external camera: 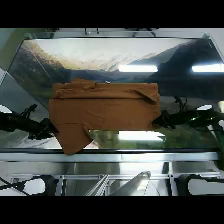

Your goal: Fold the shirts.

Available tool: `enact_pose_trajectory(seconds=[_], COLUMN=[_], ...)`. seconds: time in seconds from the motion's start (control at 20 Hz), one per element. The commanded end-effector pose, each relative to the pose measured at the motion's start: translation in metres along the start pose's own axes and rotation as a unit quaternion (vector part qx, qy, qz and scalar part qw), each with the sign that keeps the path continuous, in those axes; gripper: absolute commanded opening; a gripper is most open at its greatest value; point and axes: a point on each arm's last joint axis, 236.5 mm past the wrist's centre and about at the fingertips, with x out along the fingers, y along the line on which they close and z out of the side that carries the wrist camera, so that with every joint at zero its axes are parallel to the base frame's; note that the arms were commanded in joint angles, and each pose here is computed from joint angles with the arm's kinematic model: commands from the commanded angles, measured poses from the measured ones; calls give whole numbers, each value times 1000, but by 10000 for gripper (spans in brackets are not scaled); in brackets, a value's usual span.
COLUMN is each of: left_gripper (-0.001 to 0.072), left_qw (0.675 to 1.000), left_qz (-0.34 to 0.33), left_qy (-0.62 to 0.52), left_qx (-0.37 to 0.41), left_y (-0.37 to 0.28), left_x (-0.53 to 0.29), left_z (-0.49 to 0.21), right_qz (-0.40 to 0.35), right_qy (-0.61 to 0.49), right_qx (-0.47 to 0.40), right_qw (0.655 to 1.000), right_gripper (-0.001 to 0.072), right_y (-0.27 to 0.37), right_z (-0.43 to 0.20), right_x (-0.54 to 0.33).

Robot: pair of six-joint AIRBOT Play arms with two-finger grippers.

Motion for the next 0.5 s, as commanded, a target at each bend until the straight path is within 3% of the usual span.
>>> enact_pose_trajectory(seconds=[0.0,0.15,0.25,0.35,0.4,0.45], left_gripper=[432,417,286,285,214,39], left_qw=[998,997,989,982,980,980], left_qz=[5,-41,-68,-90,-98,-103], left_qy=[-50,55,124,163,170,167], left_qx=[31,36,39,25,21,20], left_y=[-18,-33,-36,-37,-38,-39], left_x=[19,45,49,44,39,33], left_z=[29,-8,-35,-51,-55,-56], right_qz=[3,10,17,24,30,36], right_qy=[6,13,19,23,24,25], right_qx=[-1,1,2,6,9,13], right_qw=[1000,1000,1000,999,999,999], right_gripper=[20,20,20,20,20,19], right_y=[2,5,8,9,10,11], right_z=[-3,-6,-9,-10,-11,-12], right_x=[1,0,-1,-4,-8,-12])
